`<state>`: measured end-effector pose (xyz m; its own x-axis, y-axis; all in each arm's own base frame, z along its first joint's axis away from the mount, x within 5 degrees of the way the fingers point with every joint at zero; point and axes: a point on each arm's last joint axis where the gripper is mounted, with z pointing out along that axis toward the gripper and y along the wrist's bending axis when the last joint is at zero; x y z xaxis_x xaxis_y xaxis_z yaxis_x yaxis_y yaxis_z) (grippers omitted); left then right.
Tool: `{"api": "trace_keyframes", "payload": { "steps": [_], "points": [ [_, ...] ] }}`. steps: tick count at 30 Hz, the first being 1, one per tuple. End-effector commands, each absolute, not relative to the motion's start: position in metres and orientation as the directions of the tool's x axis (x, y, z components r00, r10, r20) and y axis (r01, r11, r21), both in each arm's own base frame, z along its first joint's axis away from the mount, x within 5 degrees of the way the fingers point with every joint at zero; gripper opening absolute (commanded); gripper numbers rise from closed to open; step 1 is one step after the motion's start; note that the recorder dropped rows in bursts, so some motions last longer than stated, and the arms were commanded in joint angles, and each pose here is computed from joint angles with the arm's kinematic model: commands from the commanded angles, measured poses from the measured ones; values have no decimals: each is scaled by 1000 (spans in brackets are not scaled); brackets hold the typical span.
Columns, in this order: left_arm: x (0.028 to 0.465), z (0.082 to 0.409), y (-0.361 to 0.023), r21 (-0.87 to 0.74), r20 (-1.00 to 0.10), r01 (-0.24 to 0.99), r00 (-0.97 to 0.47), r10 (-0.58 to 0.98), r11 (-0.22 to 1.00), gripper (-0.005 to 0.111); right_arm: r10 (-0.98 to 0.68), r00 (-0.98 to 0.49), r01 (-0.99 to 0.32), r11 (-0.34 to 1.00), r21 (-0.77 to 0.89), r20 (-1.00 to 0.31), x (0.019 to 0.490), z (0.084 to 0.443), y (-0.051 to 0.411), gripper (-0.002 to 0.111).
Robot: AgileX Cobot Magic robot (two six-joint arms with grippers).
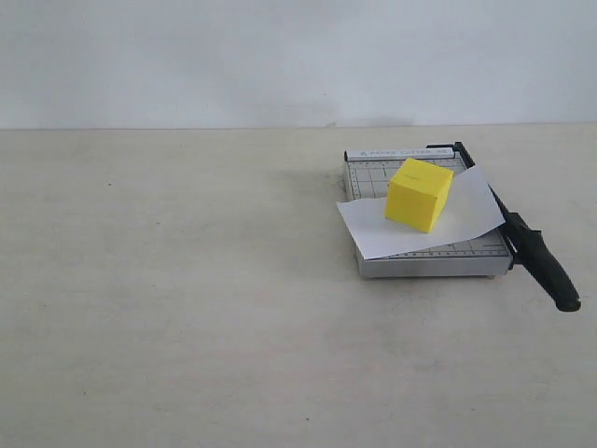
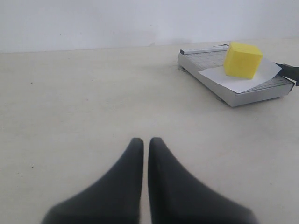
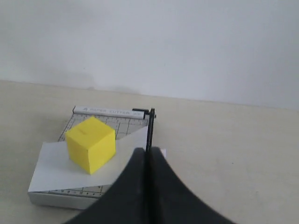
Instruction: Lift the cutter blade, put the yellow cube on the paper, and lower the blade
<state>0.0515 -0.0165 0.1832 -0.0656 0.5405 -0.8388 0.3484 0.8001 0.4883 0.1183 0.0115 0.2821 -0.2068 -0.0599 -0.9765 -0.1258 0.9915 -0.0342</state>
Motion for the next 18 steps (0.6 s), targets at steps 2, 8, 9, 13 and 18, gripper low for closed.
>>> {"api": "trace_keyframes", "payload": {
  "steps": [2,8,9,13,18],
  "points": [
    [52,185,-16,491,-842,337,-54,537,804,5,-26,-38,-95,995,-22,-999,82,275,8,0],
    [52,185,-16,491,-842,337,-54,537,804,5,53,58,-103,994,47,-997,64,280,8,0],
    [52,185,-16,491,-842,337,-54,537,804,5,59,71,-101,994,51,-996,63,281,8,0],
    [52,185,-16,491,-842,337,-54,537,804,5,61,74,-100,994,53,-995,62,281,8,0],
    [52,185,-16,491,-842,337,-54,537,804,5,63,74,-100,993,56,-995,62,281,8,0]
  ]
}}
